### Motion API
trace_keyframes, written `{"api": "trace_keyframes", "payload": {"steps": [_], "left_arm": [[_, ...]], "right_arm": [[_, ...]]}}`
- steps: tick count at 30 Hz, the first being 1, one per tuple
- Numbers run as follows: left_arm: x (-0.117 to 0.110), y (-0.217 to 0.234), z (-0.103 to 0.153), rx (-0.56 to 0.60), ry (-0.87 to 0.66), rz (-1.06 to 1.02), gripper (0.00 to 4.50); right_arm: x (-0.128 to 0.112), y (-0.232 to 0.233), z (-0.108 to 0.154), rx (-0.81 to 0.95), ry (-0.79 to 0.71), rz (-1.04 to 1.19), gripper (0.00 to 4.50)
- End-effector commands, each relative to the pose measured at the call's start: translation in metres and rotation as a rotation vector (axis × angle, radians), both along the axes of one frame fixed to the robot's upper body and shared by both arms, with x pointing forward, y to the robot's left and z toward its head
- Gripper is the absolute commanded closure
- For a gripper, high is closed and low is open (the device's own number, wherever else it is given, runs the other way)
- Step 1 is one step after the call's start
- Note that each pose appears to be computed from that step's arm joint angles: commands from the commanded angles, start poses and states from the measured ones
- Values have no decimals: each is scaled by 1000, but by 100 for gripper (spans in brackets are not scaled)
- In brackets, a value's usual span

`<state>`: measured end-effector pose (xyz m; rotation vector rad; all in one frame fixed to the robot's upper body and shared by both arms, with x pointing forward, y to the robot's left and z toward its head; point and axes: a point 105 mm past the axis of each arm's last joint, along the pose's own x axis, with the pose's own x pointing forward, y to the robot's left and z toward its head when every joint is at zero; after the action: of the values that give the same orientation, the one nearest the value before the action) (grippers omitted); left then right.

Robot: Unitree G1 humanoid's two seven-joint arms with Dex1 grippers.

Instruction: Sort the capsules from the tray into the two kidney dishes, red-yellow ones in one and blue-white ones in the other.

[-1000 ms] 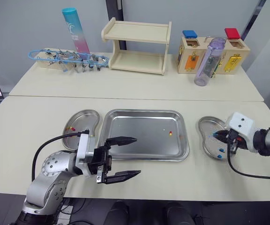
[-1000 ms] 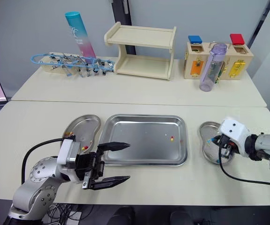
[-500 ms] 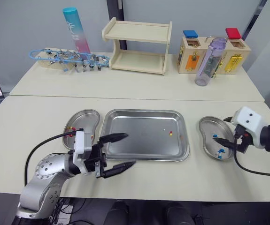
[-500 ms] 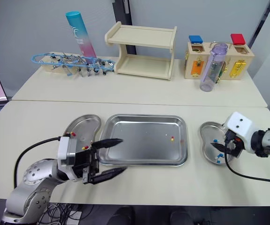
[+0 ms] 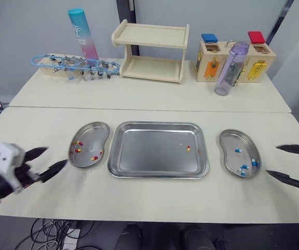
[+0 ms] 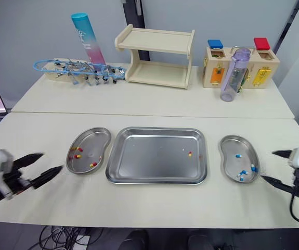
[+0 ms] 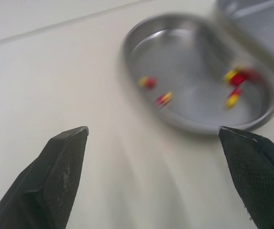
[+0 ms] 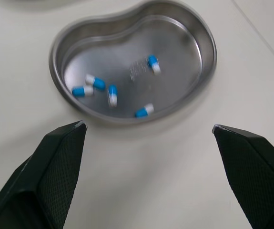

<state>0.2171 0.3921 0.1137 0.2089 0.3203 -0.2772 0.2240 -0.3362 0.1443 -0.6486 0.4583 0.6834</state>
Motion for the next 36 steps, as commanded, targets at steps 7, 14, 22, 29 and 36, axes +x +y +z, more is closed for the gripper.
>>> {"api": "trace_keyframes", "payload": {"steps": [7,14,22,29,36], "left_arm": [[-31,32,-23,-1,74,112,0],[-21,26,-20,2,60,90,0],[-20,23,-11,18,37,76,0],[-4,-10,-4,5,29,-62,0],[12,-34,5,-15,-1,-153,0]], "right_arm": [[-17,-23,-6,7,59,-89,2],[-15,-28,-8,-4,62,-95,2],[-13,-23,-10,15,46,-83,2],[-20,28,-10,167,12,28,2],[-31,140,-20,342,-81,216,2]]}}
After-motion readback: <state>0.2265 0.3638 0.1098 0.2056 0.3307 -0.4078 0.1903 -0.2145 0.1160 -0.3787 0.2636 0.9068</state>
